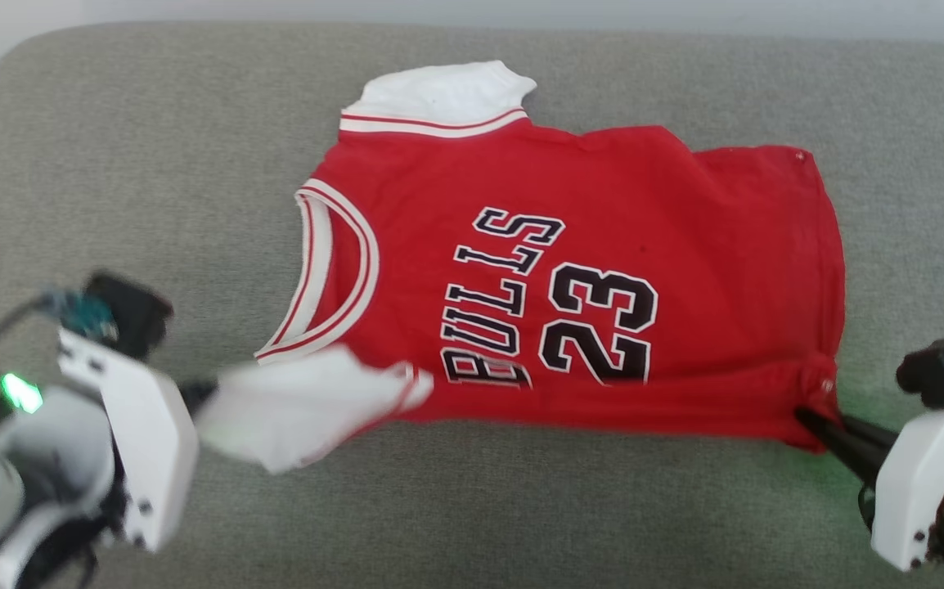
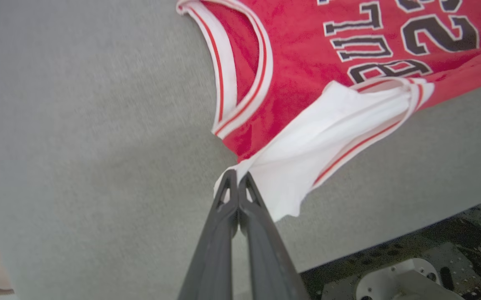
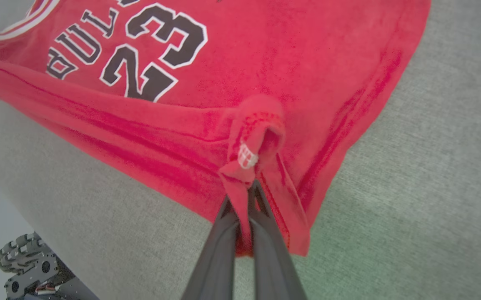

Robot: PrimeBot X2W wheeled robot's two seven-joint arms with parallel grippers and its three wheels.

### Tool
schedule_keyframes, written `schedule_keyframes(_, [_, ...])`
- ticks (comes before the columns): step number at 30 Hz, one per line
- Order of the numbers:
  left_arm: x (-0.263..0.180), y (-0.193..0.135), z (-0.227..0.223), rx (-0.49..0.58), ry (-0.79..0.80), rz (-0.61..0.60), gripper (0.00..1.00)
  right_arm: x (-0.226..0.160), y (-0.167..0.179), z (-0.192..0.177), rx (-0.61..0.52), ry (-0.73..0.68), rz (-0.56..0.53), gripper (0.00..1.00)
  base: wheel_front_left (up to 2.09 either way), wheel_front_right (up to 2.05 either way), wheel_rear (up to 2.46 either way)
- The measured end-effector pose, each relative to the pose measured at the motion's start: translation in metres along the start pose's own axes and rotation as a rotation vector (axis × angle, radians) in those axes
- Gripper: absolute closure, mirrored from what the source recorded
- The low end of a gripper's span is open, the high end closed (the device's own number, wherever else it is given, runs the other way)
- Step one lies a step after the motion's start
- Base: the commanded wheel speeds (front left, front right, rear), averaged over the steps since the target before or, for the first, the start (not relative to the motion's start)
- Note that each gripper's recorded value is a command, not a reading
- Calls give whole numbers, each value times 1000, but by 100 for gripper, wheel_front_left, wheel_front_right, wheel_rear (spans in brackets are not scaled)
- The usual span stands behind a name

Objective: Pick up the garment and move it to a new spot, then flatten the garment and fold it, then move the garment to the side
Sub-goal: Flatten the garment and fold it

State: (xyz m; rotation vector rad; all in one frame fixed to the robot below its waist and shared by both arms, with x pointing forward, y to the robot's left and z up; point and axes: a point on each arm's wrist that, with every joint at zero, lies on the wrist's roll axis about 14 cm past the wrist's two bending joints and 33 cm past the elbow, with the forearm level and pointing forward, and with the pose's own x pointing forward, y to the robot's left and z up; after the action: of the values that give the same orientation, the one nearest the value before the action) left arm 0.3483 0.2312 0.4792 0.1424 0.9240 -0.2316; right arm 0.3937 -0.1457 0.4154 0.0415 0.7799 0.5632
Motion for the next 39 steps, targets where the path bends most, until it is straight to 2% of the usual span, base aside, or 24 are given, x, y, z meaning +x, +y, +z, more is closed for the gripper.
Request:
schedule_keyframes(5, [12,17,53,112,-106,33,100,3,-12,18,24,-49,-57,100,0,0,0])
schedule_keyframes(14, [69,22,109,220,-142,6,100,26,-34,48,39,-73,-133,100,0,0,0])
schedule_keyframes(20, [118,22,115,232,-73,-28,100,51,-50,48,58,-24,-168,100,0,0,0])
schedule_keyframes(27, [169,15,85,166,90,-76,100,78,-55,35,94,60,-172,100,0,0,0])
schedule_keyframes(28, [169,15,85,166,90,-76,100,78,-55,35,94,60,-172,97,0,0,0])
schedule_keyframes(30, [174,15,81,132,119,-82,100,80,-56,35,91,68,-174,78,0,0,0])
schedule_keyframes(31, [176,18,80,114,130,-79,95,81,-56,35,90,74,-174,64,0,0,0])
schedule_keyframes(32, [177,20,78,106,144,-69,67,81,-56,35,88,81,-175,33,0,0,0])
schedule_keyframes(33, [177,21,78,100,147,-66,46,81,-56,35,87,83,-176,0,0,0,0])
schedule_keyframes(34, [177,23,80,84,142,-64,0,81,-57,37,86,83,-177,0,0,0,0])
schedule_keyframes(39, [167,33,92,48,101,-38,0,75,-53,53,72,25,-177,0,0,0,0])
